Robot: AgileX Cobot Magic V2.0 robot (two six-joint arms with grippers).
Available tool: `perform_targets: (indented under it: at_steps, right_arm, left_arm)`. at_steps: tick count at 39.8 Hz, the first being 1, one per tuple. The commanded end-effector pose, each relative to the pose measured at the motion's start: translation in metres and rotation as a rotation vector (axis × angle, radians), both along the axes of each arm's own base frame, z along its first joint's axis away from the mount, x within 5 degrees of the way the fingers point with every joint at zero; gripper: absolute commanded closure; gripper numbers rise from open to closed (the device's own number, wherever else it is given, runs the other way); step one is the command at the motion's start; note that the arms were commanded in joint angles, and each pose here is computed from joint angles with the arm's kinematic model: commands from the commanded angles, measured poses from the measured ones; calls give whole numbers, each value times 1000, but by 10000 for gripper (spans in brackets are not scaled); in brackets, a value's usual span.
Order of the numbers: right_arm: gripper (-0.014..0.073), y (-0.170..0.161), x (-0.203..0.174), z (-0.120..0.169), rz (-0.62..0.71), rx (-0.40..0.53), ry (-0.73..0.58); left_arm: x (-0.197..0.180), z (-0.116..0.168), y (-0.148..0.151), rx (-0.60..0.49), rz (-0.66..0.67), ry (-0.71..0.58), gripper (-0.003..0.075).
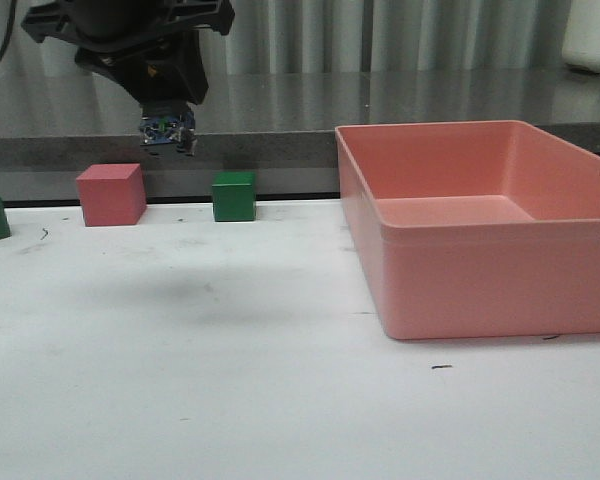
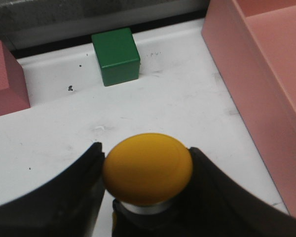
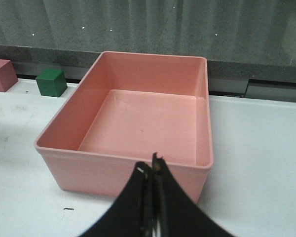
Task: Place and stand button with both arms
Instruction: 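Close the left gripper on the yellow cap and lift the button, then swing the button upright and lower it base-down onto the table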
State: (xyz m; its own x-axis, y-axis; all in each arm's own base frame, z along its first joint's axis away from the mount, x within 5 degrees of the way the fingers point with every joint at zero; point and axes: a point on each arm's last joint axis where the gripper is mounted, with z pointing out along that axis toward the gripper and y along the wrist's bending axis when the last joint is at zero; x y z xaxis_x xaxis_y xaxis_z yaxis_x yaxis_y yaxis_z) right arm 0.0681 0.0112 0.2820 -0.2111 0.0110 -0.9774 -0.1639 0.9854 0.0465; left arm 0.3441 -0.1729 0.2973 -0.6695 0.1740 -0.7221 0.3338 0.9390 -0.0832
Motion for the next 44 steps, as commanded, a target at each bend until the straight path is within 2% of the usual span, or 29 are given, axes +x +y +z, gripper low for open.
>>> perform_targets:
  at_steps: [1, 12, 18, 23, 28, 44]
  right_arm:
    - [664, 0, 1, 16, 1, -6, -111]
    - [664, 0, 1, 16, 1, -6, -111]
    - [664, 0, 1, 16, 1, -6, -111]
    - [664, 0, 1, 16, 1, -6, -111]
    - [664, 0, 1, 16, 1, -6, -111]
    - [664, 0, 1, 16, 1, -6, -111]
  left_arm:
    - [-17, 33, 6, -85, -24, -199, 438]
    - [-55, 18, 20, -222, -84, -474, 438]
    - [-72, -6, 30, -311, -123, -659, 438]
    - [-81, -31, 41, -316, -145, -799, 438]
    - [-81, -56, 49, -298, -122, -758, 438]
    - [-61, -114, 42, -222, -113, -553, 438]
